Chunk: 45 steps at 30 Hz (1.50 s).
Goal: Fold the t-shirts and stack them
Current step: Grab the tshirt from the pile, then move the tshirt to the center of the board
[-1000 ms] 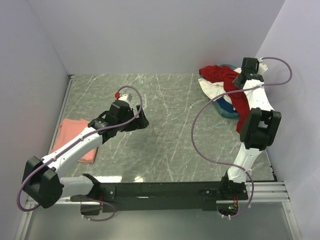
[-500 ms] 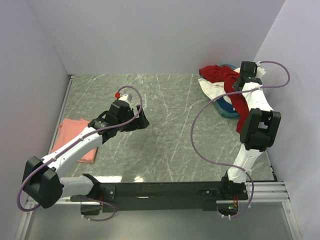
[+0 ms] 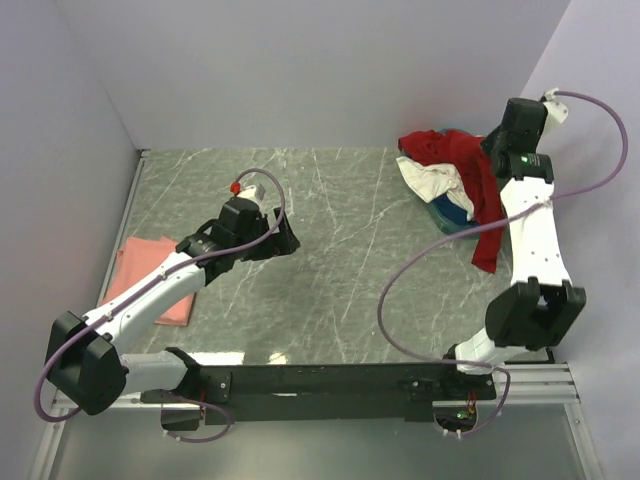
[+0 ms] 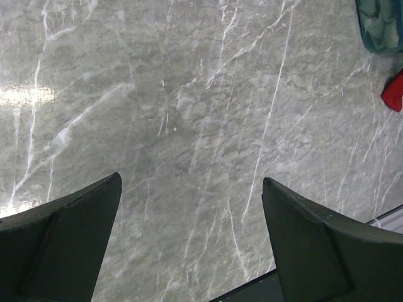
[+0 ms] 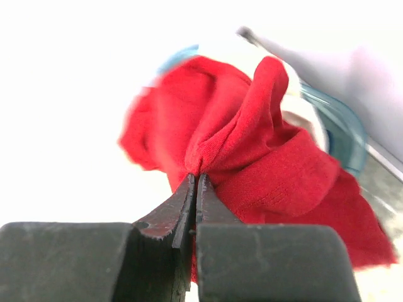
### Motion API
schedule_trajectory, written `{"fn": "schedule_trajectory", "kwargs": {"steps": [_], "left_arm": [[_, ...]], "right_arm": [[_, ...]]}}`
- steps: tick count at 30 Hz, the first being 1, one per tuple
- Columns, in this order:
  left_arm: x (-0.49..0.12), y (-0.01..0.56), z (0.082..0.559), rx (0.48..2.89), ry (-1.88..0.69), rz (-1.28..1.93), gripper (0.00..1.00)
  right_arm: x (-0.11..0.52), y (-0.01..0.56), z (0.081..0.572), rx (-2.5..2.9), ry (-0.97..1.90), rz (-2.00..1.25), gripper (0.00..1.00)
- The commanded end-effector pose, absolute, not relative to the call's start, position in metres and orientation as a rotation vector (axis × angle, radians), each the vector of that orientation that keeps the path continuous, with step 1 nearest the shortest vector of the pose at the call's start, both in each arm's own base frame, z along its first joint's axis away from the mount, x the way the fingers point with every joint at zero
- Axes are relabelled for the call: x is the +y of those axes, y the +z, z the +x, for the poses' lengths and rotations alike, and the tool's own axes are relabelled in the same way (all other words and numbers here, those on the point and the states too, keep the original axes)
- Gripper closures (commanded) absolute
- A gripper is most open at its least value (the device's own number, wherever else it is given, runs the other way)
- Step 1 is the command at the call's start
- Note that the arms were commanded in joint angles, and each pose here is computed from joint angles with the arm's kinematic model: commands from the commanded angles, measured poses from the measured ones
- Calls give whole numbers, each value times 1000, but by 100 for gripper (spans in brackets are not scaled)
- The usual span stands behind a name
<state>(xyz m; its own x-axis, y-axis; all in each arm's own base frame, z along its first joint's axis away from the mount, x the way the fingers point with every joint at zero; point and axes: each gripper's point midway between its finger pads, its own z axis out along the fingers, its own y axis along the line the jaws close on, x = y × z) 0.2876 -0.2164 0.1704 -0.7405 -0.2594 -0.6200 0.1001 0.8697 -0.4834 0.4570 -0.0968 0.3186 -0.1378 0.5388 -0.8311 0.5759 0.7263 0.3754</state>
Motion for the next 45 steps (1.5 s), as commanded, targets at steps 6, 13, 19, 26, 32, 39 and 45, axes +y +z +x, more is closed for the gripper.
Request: {"fn": "schedule_trajectory", "kwargs": {"steps": [6,13,19,26,32,39,45], "left_arm": [[-218,194,300,2248,-667,-124,1],[-212,197,300,2234,-657,-150,1],[-209,198,299,2227,-663,-168,0],[-213,197,296,2228,-699,-171,1],[-212,184,292,2253,-700,-184,1],[-215,164,285,2290,-735,-194,7],[-226,132,264,2351,-762,-169,13]], "right_arm": [[19,511,390,1469,226,494,100],[92,598,315,1270,514,255,100],[127,624,279,1191,715,143,100],[171,584,312,1327,746,91,100],[173,504,359,1502,620,166,100],[144,367,439,1809,546,284,100],[115,286,463,2053,392,368,64]]}}
